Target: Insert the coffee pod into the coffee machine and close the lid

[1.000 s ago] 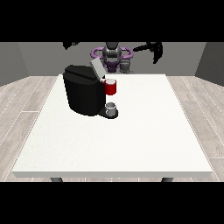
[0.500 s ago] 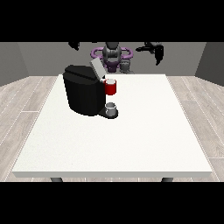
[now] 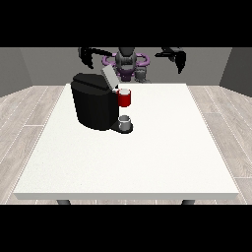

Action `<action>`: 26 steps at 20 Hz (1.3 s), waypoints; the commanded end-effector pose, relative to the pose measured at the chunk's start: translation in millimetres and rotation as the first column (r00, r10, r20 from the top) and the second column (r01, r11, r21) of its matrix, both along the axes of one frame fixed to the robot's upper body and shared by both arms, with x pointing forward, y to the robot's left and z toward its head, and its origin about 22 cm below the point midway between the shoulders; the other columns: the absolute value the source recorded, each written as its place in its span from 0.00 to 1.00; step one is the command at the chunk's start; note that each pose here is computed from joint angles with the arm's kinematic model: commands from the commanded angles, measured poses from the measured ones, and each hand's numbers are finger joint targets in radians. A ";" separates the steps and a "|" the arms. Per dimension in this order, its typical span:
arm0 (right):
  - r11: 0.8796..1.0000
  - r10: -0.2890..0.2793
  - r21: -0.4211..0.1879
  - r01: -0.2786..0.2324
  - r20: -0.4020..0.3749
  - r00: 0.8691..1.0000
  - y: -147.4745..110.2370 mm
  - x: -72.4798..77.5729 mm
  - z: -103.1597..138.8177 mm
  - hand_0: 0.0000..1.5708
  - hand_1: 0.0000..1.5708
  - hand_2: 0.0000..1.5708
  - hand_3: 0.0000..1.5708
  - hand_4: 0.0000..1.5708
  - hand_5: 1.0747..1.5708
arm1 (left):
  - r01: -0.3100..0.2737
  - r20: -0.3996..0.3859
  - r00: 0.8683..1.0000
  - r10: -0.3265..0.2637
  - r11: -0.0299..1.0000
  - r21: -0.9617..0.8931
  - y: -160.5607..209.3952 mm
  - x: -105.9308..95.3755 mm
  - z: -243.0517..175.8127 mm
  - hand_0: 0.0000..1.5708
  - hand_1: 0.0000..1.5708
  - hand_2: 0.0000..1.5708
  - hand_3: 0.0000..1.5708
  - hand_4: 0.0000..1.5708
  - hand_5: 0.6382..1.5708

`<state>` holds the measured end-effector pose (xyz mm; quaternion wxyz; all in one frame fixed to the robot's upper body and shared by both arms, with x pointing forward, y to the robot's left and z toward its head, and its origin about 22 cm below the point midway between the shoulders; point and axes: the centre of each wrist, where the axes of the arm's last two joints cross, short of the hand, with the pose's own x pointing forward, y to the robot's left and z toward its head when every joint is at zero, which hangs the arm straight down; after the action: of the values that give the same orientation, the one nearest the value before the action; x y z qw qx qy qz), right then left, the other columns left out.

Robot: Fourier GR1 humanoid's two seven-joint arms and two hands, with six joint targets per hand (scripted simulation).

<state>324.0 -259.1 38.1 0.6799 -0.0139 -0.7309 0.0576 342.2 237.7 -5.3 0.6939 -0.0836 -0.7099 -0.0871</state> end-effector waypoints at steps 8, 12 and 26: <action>1.000 0.006 0.005 -0.007 0.040 0.999 1.8 39.7 13.6 0.00 0.00 0.00 0.00 0.00 1.00 | -0.024 0.083 0.996 0.025 1.000 -0.006 2.5 -27.5 18.2 0.00 0.00 0.00 0.00 0.00 1.00; 0.998 0.063 -0.009 -0.063 0.020 0.998 3.7 41.0 8.7 0.00 0.00 0.00 0.00 0.00 1.00 | -0.074 0.067 0.995 0.073 0.997 0.011 2.9 -32.9 27.2 0.00 0.00 0.00 0.00 0.00 1.00; 0.993 0.101 -0.064 -0.096 0.074 0.992 41.0 74.7 53.0 0.00 0.00 0.00 0.00 0.00 1.00 | -0.109 0.122 0.986 0.110 0.994 -0.009 27.0 -37.9 28.1 0.00 0.00 0.00 0.00 0.08 1.00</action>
<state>385.7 -222.7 73.0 0.6522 -0.0007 -0.7498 0.1118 302.8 266.2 21.2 0.6629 -0.0419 -0.7455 -0.0547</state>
